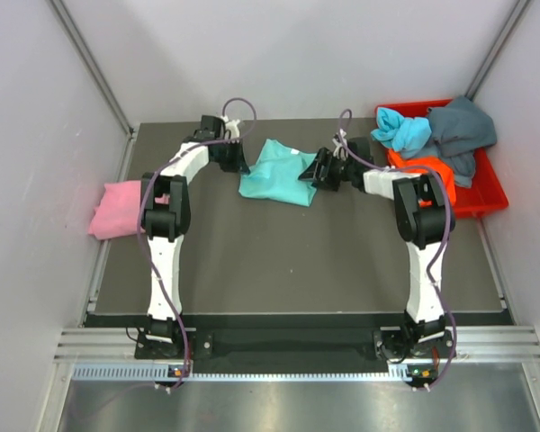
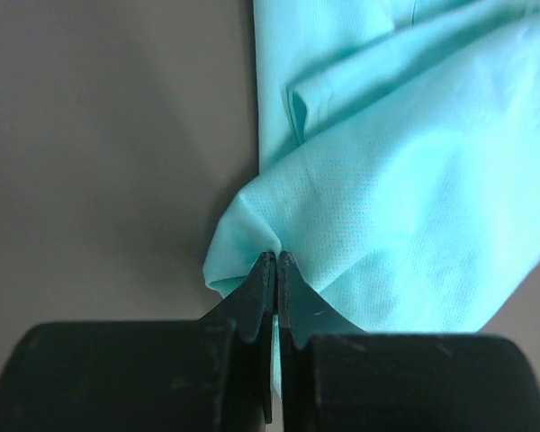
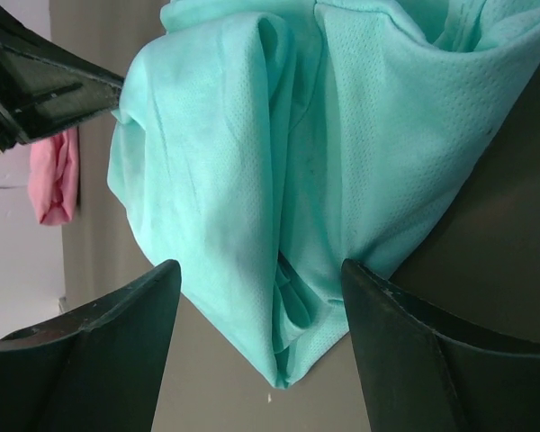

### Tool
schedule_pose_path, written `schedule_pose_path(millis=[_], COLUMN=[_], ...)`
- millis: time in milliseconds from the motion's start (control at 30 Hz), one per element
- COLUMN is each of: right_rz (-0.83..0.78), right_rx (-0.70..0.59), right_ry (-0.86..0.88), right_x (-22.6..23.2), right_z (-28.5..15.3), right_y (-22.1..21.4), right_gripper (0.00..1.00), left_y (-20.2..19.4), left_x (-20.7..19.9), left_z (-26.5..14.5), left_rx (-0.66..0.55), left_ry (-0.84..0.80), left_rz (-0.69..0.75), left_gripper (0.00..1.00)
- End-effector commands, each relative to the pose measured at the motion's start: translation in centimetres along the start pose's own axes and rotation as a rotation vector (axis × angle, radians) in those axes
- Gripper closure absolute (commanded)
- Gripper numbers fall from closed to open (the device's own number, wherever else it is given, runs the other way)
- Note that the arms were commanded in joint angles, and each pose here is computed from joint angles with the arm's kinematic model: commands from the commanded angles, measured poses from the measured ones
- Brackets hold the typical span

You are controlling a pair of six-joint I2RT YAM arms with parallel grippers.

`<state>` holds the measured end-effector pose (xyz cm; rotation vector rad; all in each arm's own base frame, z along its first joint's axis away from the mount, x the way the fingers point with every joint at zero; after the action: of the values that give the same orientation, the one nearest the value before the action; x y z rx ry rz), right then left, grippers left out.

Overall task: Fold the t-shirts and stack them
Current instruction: Fold the tshirt

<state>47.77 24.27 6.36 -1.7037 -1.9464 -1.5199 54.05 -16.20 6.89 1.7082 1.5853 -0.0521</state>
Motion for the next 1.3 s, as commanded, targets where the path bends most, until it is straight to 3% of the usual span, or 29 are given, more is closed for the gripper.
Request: schedule_pose_path(millis=[0, 767, 967, 1267], right_rz=[-0.016, 0.012, -0.088, -0.189], right_rx=[0.036, 0.091, 0.019, -0.023], right_ry=[-0.029, -0.04, -0.025, -0.006], right_x=[1.2, 4.0, 5.3, 4.3], right_z=[-1.5, -7.9, -9.2, -6.0], right_y=[-1.4, -6.3, -3.7, 0.5], right_gripper=[0.27, 0.27, 0.27, 0.3], left_y=[-0.6, -10.0, -10.5, -9.9], left_x=[-4.2, -10.5, -10.3, -9.1], left_z=[-2.1, -7.5, -8.7, -8.1], left_rx=[0.009, 0.127, 0.111, 0.101], left_ry=[-0.128, -0.204, -0.174, -0.108], left_rz=[0.012, -0.014, 0.001, 0.029], left_gripper=[1.0, 1.0, 1.0, 1.0])
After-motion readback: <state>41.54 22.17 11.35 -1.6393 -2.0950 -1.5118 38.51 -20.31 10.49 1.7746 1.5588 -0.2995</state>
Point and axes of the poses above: each gripper's point midway between its finger pads, its own z axis out along the fingers, its own x axis along the line the jaws close on, y = z × x, the point moved 2 cm from there along -z, back along the fingers, and after that the axes turned 10 degrees about -z, right-handed, at the moved point
